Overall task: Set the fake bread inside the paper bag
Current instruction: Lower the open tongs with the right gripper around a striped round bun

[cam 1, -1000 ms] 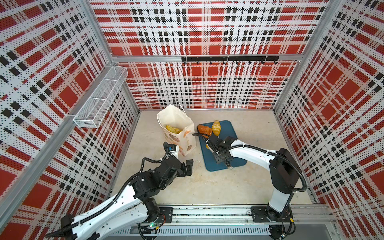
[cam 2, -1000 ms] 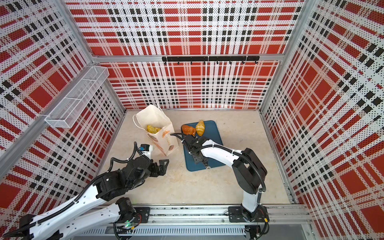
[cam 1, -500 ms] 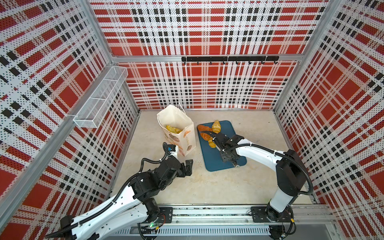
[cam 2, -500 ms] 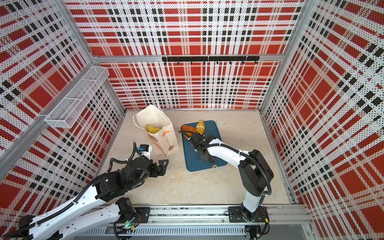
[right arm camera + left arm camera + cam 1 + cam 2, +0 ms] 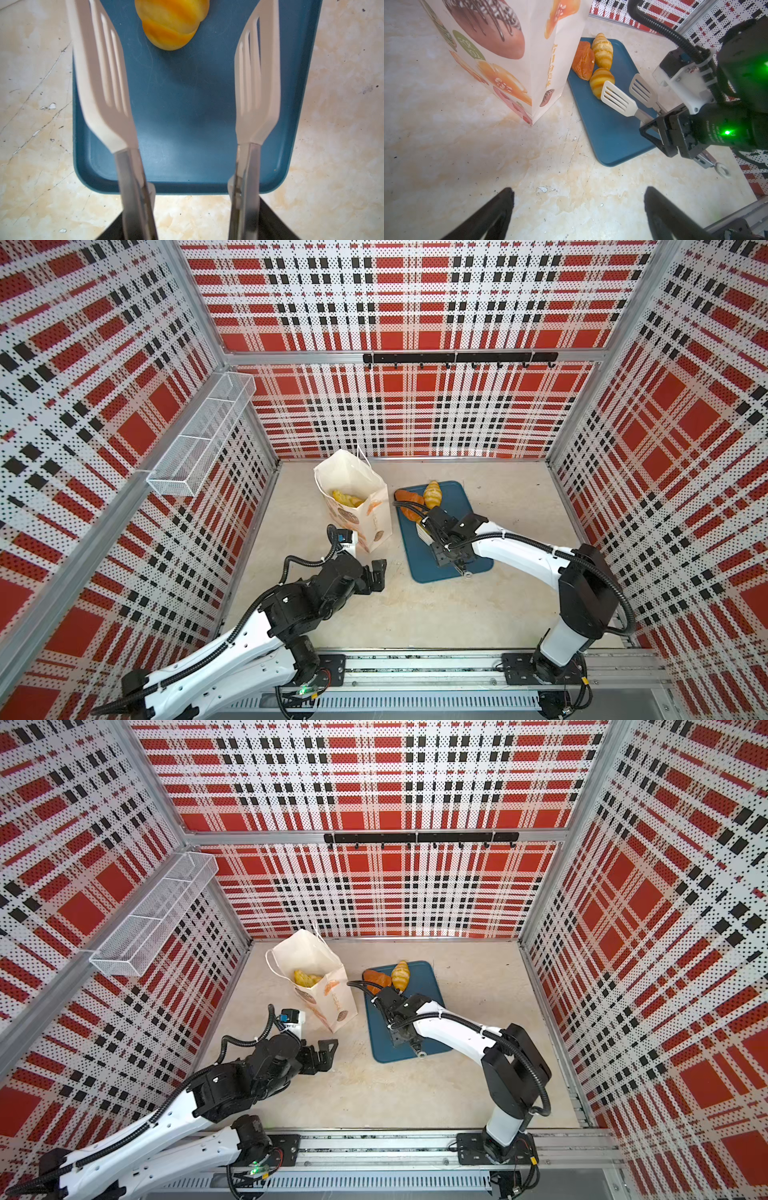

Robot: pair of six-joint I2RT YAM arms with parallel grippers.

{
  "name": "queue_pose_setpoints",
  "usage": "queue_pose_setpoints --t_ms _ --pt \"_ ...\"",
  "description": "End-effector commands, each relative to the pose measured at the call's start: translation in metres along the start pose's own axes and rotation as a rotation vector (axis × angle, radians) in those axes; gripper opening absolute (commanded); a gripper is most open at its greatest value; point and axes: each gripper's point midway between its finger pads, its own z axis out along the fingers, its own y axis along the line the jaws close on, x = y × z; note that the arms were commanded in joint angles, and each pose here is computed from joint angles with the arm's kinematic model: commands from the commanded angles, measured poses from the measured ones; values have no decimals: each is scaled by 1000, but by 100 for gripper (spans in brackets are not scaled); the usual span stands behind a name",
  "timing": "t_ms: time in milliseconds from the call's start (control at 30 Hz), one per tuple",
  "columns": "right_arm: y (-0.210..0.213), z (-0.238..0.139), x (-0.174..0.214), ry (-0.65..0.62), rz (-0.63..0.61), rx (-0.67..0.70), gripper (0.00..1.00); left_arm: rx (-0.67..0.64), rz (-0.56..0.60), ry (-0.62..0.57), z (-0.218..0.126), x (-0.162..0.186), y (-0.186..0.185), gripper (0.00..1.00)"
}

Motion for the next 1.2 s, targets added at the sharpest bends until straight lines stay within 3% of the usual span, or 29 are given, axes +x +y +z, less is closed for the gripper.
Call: queue_pose_setpoints --t_ms 0,367,600,933,1167 --pt "6 7 -17 -27 28 7 70 -3 -15 -16 0 1 2 99" --pt "0 24 -30 -12 23 43 69 -14 -20 -23 -3 2 8 99" --pt "-5 26 -24 12 -38 9 54 -20 -16 -20 -1 2 8 100" --pt "-20 15 -6 13 -125 -24 49 -18 -14 -18 0 1 5 99" --pt "-49 11 6 47 -93 -16 46 -11 -8 -9 3 0 0 99"
